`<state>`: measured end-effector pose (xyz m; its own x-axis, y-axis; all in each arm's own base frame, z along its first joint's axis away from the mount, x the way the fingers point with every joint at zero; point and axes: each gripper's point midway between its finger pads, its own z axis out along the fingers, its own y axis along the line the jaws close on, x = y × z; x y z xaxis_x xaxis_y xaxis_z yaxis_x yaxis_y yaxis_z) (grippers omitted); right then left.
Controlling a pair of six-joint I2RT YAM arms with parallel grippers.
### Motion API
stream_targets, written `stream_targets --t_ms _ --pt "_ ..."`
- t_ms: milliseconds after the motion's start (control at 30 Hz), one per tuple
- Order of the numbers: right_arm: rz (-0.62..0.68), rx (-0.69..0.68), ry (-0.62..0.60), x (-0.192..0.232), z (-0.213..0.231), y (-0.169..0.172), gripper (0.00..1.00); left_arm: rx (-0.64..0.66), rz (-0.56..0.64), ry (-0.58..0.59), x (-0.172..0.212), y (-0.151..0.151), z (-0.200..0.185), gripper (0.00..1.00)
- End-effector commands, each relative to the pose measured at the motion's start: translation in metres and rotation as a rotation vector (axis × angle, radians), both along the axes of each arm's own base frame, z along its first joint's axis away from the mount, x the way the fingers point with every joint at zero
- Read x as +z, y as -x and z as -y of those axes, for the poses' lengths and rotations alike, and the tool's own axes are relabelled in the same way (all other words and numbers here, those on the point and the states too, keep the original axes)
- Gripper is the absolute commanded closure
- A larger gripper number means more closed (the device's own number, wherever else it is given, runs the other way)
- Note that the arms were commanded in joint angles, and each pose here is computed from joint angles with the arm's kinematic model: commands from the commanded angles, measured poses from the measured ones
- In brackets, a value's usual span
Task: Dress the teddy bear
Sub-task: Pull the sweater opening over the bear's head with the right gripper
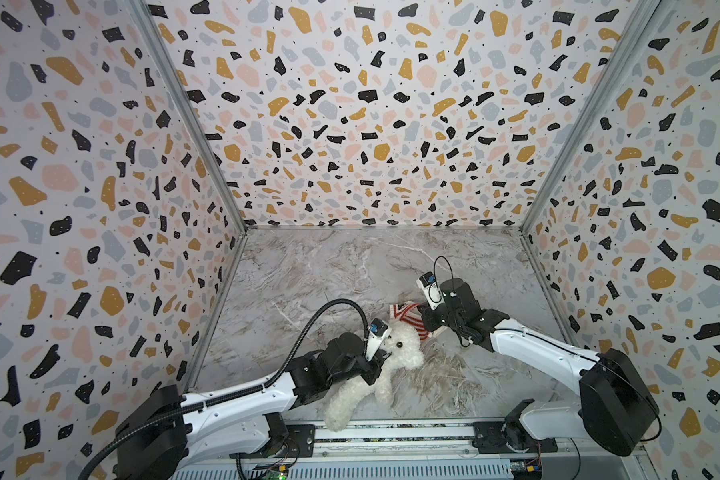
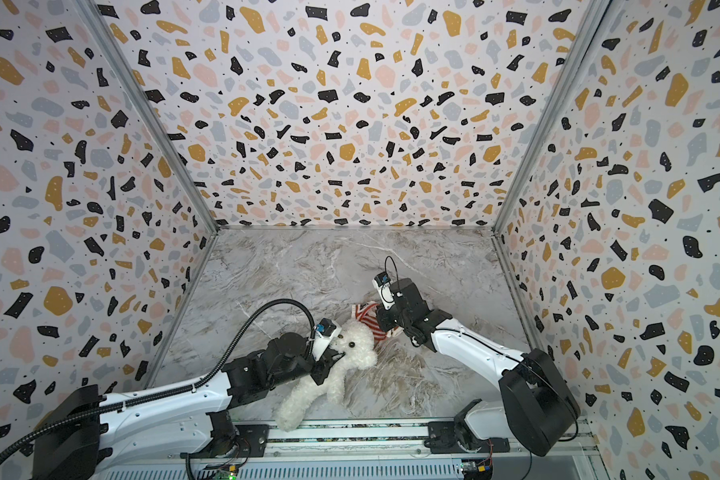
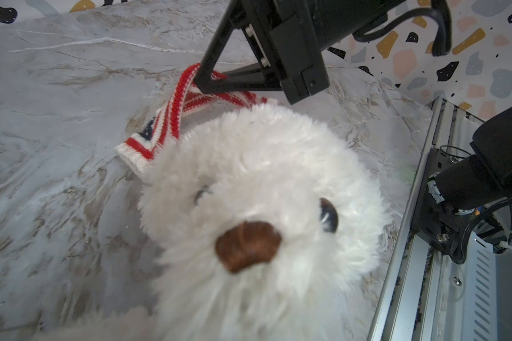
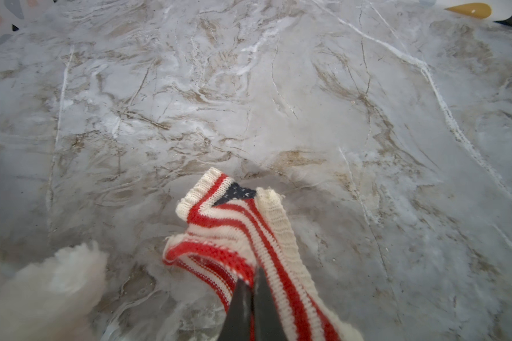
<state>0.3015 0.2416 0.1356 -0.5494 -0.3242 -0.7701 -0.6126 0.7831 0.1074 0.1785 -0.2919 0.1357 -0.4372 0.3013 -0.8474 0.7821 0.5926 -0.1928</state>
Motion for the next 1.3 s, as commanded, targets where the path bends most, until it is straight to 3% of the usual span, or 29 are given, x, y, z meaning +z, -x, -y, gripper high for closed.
stream_targets --t_ms 0,233,700,1100,1267 --pt "0.066 0.061 -0.048 0.026 -0.011 0.005 1.0 -0.067 0.084 0.09 0.039 -0.003 0.024 1.0" --pt "0.102 0.106 -0.059 0.036 -0.017 0.013 1.0 -0.113 0.072 0.098 0.034 0.001 0.035 1.0" --pt "0.182 0.272 -0.108 0.058 -0.039 0.05 1.0 0.04 0.123 0.039 0.026 -0.023 0.018 1.0" --pt "0.202 0.317 -0.133 0.074 -0.046 0.064 1.0 -0.003 0.171 0.031 0.036 -0.015 0.018 1.0" --pt "0.204 0.309 -0.132 0.081 -0.048 0.061 1.0 -0.016 0.191 -0.028 0.032 -0.013 0.02 1.0"
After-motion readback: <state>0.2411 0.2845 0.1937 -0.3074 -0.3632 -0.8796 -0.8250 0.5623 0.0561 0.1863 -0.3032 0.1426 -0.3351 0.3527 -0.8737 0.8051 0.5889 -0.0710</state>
